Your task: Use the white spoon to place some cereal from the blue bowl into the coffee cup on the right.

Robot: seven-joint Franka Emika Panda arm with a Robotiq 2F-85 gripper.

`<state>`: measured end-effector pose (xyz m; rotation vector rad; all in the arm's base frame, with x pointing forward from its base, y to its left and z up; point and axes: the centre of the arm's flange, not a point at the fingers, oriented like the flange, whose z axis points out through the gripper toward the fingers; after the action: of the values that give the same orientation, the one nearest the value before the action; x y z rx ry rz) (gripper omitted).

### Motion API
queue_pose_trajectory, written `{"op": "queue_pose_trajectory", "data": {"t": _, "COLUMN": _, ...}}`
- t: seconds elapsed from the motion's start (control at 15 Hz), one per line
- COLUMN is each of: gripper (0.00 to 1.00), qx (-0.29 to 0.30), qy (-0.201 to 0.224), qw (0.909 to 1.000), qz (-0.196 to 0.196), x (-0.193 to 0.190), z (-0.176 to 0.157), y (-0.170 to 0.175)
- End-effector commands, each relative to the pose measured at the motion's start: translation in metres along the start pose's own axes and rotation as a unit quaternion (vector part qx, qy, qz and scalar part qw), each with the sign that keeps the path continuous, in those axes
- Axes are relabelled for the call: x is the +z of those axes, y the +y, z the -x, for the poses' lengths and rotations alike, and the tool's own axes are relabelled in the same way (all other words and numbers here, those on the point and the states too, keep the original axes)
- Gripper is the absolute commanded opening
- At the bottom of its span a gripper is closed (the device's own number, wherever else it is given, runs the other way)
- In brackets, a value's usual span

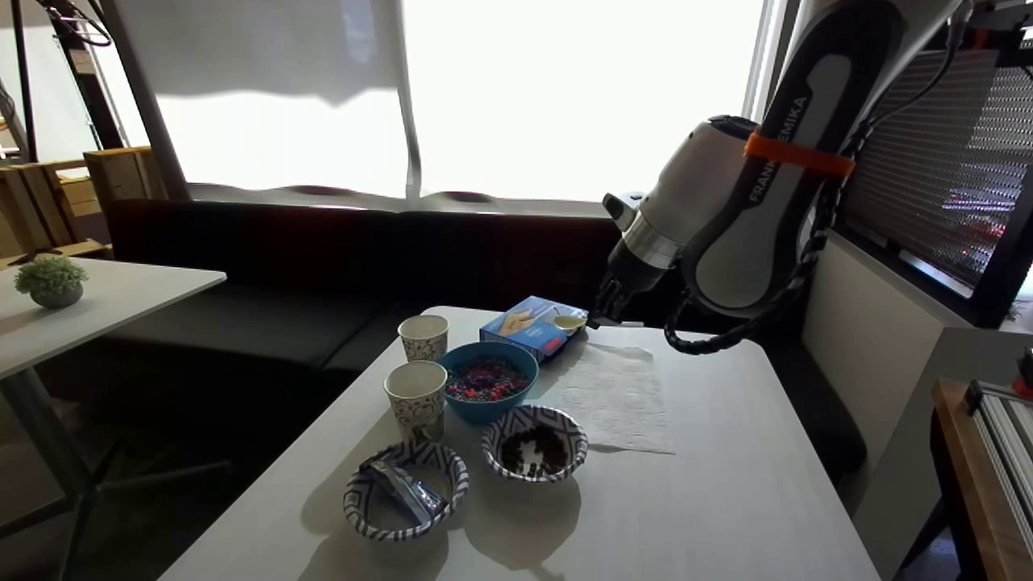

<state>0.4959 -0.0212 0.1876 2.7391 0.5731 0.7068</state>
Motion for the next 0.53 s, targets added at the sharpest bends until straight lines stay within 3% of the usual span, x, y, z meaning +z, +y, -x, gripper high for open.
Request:
{"op": "queue_pose_trajectory", "data": {"t": 0.0, "gripper": 0.14, "qx": 0.002, "qy": -0.001, "qw": 1.0000, "qz": 0.001, "x": 0.000, "z": 0.001, "y": 0.002}}
{"op": "queue_pose_trajectory", "data": {"t": 0.07, "gripper": 0.14, "qx": 0.003, "qy": -0.002, "qw": 1.0000, "qz": 0.002, "x": 0.001, "z": 0.002, "y": 0.004}}
{"op": "queue_pose_trajectory", "data": {"t": 0.13, "gripper": 0.03, "qx": 0.003, "qy": -0.002, "qw": 1.0000, "qz": 0.002, "x": 0.001, "z": 0.003, "y": 0.005}}
{"op": "queue_pose_trajectory", "data": {"t": 0.47, "gripper": 0.03, "qx": -0.084, "qy": -0.008, "qw": 0.9955, "qz": -0.041, "x": 0.024, "z": -0.025, "y": -0.009}}
